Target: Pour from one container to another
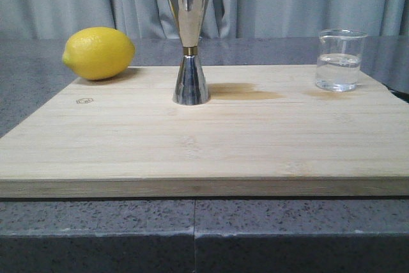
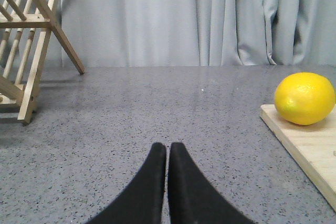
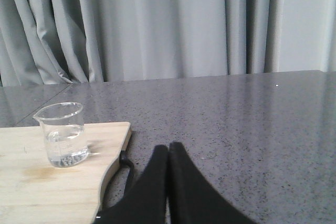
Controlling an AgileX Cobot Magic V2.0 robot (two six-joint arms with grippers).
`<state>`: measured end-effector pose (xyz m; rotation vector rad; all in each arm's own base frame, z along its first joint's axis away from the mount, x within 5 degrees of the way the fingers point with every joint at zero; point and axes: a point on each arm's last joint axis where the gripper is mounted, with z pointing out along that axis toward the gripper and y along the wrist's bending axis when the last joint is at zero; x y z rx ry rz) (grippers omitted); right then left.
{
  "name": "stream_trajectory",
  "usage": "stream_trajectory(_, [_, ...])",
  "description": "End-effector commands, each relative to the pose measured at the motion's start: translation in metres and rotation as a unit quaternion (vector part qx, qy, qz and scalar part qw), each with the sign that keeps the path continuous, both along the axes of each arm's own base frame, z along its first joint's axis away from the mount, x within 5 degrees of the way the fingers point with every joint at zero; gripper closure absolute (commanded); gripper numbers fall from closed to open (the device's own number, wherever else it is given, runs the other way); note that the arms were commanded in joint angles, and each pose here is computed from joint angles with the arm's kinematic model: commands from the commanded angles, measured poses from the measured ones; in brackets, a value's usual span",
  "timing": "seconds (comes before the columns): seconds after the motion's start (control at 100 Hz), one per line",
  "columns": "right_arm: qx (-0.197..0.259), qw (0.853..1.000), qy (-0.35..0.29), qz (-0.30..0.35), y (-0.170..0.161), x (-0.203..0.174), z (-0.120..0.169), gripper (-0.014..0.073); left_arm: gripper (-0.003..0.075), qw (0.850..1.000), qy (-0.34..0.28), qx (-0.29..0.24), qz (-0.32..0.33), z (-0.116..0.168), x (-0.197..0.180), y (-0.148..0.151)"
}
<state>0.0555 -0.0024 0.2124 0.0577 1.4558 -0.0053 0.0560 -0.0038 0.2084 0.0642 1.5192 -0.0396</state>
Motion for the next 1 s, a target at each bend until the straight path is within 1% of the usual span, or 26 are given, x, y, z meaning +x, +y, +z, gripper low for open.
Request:
stream_trajectory(0.0, [-0.013, 0.999, -0.045, -0.005, 0.000, -0.002, 0.005, 0.0666, 0.0739, 0.999, -0.036, -0.007, 0.002, -0.001, -0.001, 0.000])
stream_trajectory(0.58, [-0.013, 0.999, -0.045, -0.005, 0.000, -0.002, 0.005, 0.0666, 0.0739, 0.999, -0.036, -0.007, 0.002, -0.001, -0.001, 0.000])
stream_trajectory(0.68, [-0.013, 0.998, -0.053, -0.005, 0.000, -0.003, 0.006, 0.0666, 0.0739, 0.999, -0.036, -0.007, 0.002, -0.001, -0.001, 0.000])
stream_trajectory(0.78, [-0.013, 0.998, -0.059, -0.006, 0.000, -0.003, 0.007, 0.0666, 0.0739, 0.999, -0.047, -0.007, 0.002, 0.001, -0.001, 0.000])
stream_trajectory(0.89, [-0.007, 0.998, -0.061, -0.005, 0.000, -0.004, 0.014, 0.0666, 0.0739, 0.997, -0.073, -0.019, 0.003, 0.007, -0.002, 0.001])
stream_trajectory(0.99, [-0.007, 0.998, -0.064, -0.004, 0.000, -0.009, 0.033, 0.0666, 0.0739, 0.995, -0.094, -0.044, 0.001, 0.023, -0.006, 0.002])
